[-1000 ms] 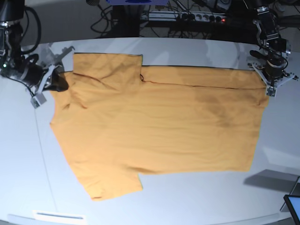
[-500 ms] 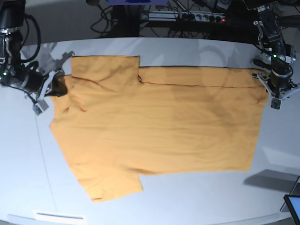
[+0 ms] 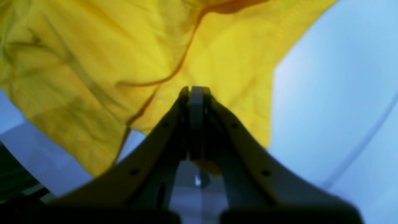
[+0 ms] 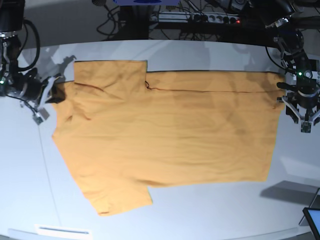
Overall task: Fold the T-shirt properly
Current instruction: 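Open both grippers and move them outward to the shirt's side edges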
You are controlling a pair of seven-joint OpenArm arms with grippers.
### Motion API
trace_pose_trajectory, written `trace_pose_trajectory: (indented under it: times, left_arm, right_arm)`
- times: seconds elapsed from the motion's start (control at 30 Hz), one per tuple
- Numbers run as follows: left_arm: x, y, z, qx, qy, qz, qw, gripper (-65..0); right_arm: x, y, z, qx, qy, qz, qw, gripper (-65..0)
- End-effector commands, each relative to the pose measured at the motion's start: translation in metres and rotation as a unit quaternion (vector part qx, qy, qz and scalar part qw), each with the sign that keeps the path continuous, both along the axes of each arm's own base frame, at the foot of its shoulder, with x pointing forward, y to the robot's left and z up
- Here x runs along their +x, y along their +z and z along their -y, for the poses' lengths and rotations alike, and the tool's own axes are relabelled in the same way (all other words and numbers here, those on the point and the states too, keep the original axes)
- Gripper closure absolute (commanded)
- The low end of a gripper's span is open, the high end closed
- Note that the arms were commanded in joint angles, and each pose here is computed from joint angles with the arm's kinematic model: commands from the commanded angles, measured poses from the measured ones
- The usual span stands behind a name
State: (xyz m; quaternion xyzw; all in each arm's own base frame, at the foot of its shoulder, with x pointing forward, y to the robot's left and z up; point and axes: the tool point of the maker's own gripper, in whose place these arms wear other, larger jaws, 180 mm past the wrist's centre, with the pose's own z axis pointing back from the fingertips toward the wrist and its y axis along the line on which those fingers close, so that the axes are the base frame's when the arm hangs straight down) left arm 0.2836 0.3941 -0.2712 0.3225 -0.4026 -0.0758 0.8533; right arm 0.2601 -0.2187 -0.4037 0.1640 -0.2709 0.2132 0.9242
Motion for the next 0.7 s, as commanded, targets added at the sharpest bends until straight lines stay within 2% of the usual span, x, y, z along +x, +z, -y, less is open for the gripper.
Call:
trace_pose_trajectory:
  times: [0.0, 0.07, 0.17, 0.27, 0.43, 0.53, 0.67]
  left_arm:
    - [0.004, 0.015, -0.009, 0.015, 0.007, 0.015, 1.000, -35.1]
    - [0.007, 0.015, -0.012, 0.012, 0.011, 0.015, 1.000, -36.8]
    - [0.012, 0.012, -0.015, 0.004, 0.016, 0.016, 1.000, -38.0]
    - [0.017, 0.006, -0.019, -0.006, 0.021, 0.012, 1.000, -38.0]
    - [0.027, 0.001, -0.034, -0.016, 0.033, 0.005, 0.999, -38.0]
    - [0.026, 0.002, -0.039, -0.016, 0.041, 0.005, 0.999, -38.0]
    - [0.015, -0.006, -0.042, -0.023, 0.067, -0.028, 0.997, -38.0]
  right_arm:
    - [0.016, 0.024, 0.013, -0.011, -0.006, 0.037, 0.9992, -1.3]
    - [0.022, 0.040, 0.022, -0.025, -0.014, 0.055, 0.9981, -4.6]
    - [0.034, 0.066, 0.039, -0.045, -0.035, 0.087, 0.9946, -16.1]
    - [0.050, 0.084, 0.046, -0.052, -0.043, 0.110, 0.9917, -23.1]
    - [0.082, 0.101, 0.049, -0.038, -0.054, 0.135, 0.9887, -23.6]
    - [0.106, 0.096, 0.038, -0.026, -0.036, 0.120, 0.9917, -23.6]
    - [0.132, 0.092, 0.026, -0.026, -0.007, 0.109, 0.9937, -23.8]
